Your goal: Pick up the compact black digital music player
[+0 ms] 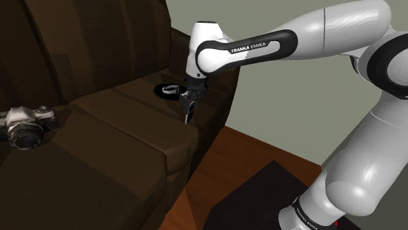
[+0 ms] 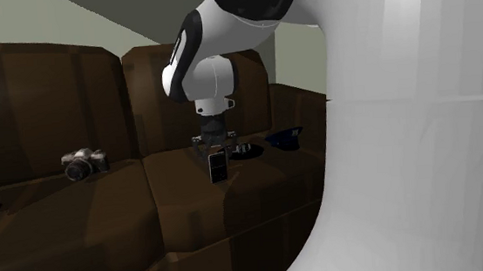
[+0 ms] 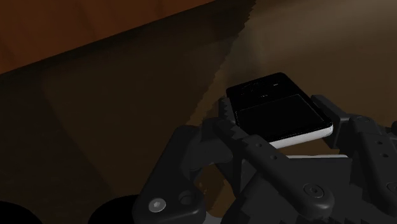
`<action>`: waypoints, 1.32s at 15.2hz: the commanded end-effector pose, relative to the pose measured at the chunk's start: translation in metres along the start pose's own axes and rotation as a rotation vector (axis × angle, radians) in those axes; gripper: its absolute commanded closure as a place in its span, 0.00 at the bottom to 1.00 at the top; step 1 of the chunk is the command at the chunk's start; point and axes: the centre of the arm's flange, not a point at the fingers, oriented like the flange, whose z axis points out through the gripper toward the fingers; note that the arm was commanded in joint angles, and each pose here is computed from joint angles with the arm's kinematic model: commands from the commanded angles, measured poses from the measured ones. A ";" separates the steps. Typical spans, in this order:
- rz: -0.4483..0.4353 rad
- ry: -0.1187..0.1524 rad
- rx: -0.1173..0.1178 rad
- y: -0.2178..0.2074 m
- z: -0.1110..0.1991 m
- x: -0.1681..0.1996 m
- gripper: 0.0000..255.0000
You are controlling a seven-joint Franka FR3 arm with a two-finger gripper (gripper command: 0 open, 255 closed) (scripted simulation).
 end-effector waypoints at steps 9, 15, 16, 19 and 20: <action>0.000 0.000 0.000 0.000 -0.005 0.000 1.00; 0.000 0.000 0.000 0.001 -0.036 0.001 1.00; 0.000 0.000 0.000 0.001 -0.042 0.001 1.00; 0.000 0.000 0.000 0.001 -0.058 0.002 1.00; 0.000 0.000 0.000 0.001 -0.063 0.002 1.00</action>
